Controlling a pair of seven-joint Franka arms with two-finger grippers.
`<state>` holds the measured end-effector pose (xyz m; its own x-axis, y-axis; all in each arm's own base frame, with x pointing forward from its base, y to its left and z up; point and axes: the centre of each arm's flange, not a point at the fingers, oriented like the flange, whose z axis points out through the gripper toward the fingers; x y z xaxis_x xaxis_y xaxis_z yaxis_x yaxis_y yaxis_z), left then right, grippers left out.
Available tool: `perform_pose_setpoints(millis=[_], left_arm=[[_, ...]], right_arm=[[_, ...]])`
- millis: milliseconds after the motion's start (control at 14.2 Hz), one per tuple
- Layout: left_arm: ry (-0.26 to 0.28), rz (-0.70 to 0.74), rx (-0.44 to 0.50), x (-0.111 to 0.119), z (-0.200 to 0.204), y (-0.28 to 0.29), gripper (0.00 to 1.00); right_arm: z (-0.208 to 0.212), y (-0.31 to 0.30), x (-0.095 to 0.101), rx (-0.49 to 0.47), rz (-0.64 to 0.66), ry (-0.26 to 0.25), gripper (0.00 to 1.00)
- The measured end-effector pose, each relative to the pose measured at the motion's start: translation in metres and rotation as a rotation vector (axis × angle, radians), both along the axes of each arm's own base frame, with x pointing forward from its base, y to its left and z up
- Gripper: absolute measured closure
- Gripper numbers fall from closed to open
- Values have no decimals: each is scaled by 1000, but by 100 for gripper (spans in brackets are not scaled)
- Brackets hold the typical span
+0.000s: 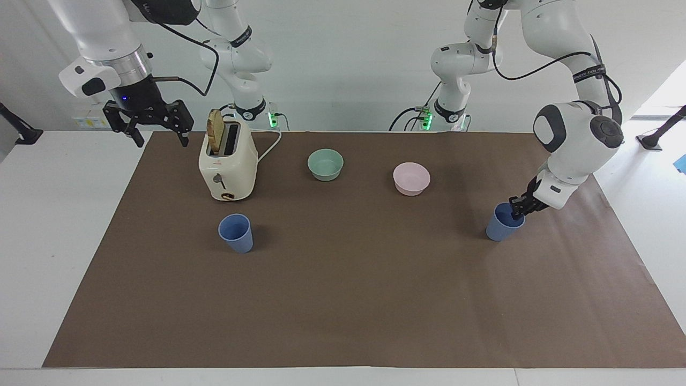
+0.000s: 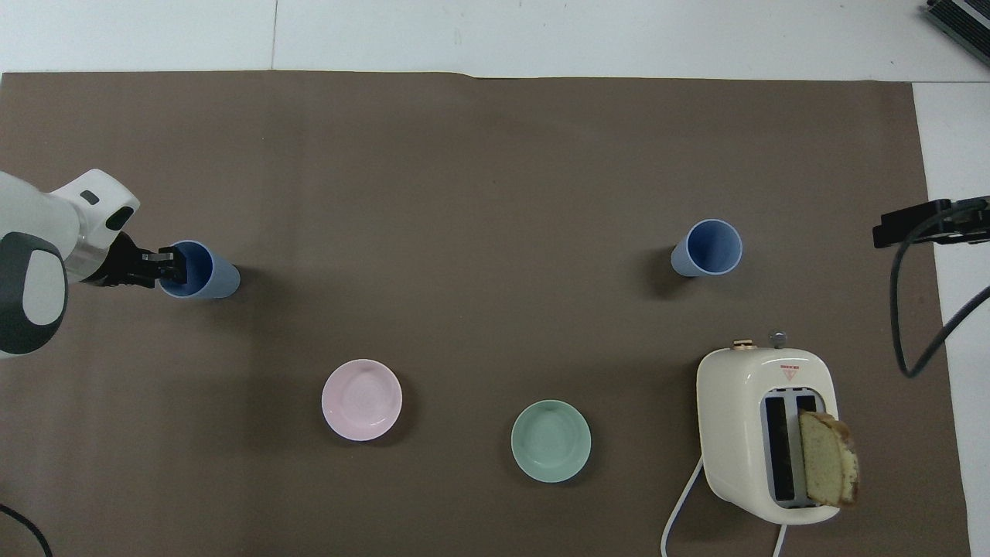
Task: Stack blue cups with both arms
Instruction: 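Carry the blue cup with the left gripper toward the table center and set it down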
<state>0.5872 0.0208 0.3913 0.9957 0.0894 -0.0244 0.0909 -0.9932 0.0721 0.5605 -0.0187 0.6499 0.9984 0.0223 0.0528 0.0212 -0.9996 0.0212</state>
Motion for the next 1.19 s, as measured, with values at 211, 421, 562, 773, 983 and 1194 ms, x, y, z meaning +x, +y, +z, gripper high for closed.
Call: perform_pose_setpoints(millis=[211, 421, 562, 773, 983, 1194], left_arm=[[-50, 13, -6, 13, 30, 0, 96], [-58, 63, -15, 23, 75, -14, 96], [-60, 104, -23, 25, 100, -56, 96], [-48, 139, -33, 13, 108, -150, 96], [-47, 169, -45, -8, 108, -231, 96], [-47, 174, -60, -27, 88, -305, 96]], right_arm=[[0, 0, 0, 0, 0, 0, 0], [0, 0, 0, 0, 0, 0, 0], [0, 0, 0, 0, 0, 0, 0], [0, 0, 0, 0, 0, 0, 0], [0, 0, 0, 0, 0, 0, 0], [0, 0, 0, 0, 0, 0, 0]])
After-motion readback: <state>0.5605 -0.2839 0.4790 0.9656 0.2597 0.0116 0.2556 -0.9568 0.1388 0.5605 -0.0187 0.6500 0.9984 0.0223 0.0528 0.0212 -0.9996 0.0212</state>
